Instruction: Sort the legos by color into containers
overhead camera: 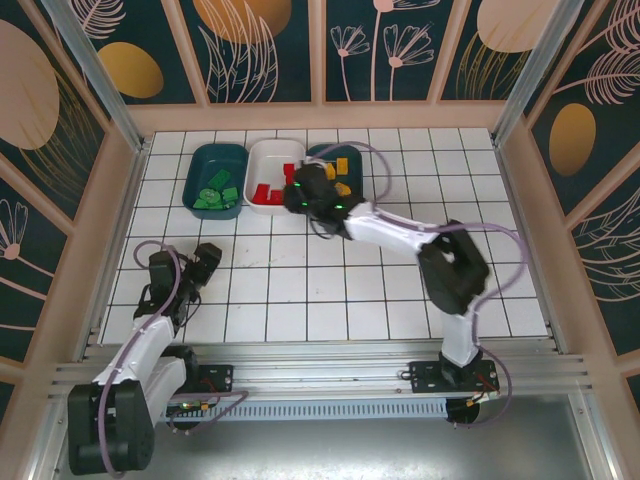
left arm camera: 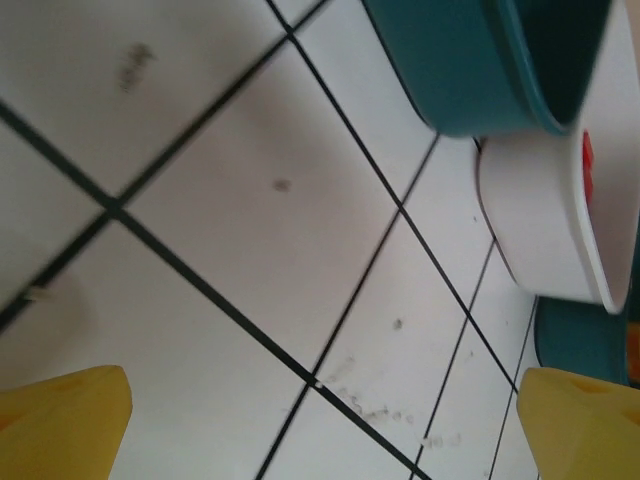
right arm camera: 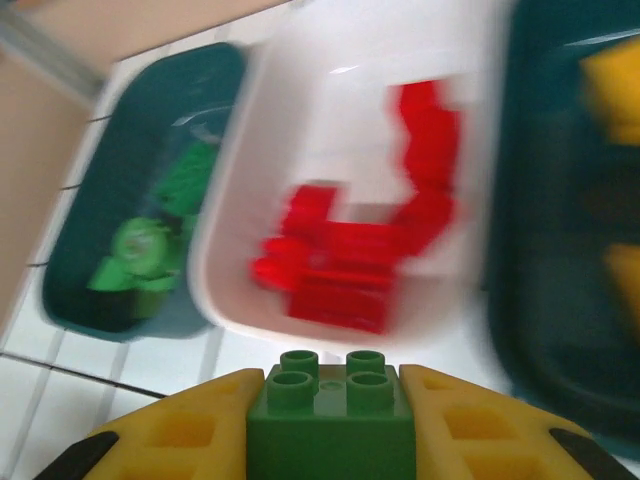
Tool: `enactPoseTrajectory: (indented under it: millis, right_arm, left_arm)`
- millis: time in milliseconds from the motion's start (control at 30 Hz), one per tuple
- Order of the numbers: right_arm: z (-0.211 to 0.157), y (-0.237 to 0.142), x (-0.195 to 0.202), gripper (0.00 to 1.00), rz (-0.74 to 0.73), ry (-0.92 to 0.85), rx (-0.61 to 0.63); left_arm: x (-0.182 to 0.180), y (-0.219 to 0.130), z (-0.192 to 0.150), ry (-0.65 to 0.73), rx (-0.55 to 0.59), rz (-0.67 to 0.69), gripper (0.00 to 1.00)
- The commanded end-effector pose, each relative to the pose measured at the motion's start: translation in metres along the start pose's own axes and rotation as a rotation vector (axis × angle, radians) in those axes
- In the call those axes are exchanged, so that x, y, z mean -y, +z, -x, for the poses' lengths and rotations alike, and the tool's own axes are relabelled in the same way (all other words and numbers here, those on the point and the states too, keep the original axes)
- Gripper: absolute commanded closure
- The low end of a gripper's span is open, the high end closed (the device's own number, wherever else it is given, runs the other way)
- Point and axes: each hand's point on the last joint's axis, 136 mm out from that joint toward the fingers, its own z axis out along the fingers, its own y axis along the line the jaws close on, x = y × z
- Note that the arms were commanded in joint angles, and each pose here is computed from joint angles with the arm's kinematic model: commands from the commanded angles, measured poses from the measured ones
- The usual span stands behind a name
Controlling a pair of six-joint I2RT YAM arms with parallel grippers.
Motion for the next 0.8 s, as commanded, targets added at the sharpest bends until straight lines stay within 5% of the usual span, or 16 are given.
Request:
enactPoseTrajectory:
  millis: [0, 267, 467, 767]
  right_arm:
    - [0.007, 0.038, -0.045, 0.72, 0.120, -0.044, 0.007]
    - [-0.002, 0.100, -0.105, 0.72, 0.253, -0.103, -0.038]
    - [-0.010, 0.121, -0.111, 0.70, 0.309, -0.100, -0.062]
    - [0.022, 0.107, -0.129, 0.37, 0.351, -0.098, 0.001]
  left_arm:
    - [-0.007, -0.009, 0.003, -0.025, 0.024, 0.029, 0.01]
    - [-0.002, -0.015, -0.006, 0.019, -0.017, -0.007, 0.01]
    - [0.006, -0.011, -0.016, 0.028, -0.078, -0.059, 0.01]
    - [0.022, -0.012, -0.021, 0.052, -0.124, -0.126, 0.01]
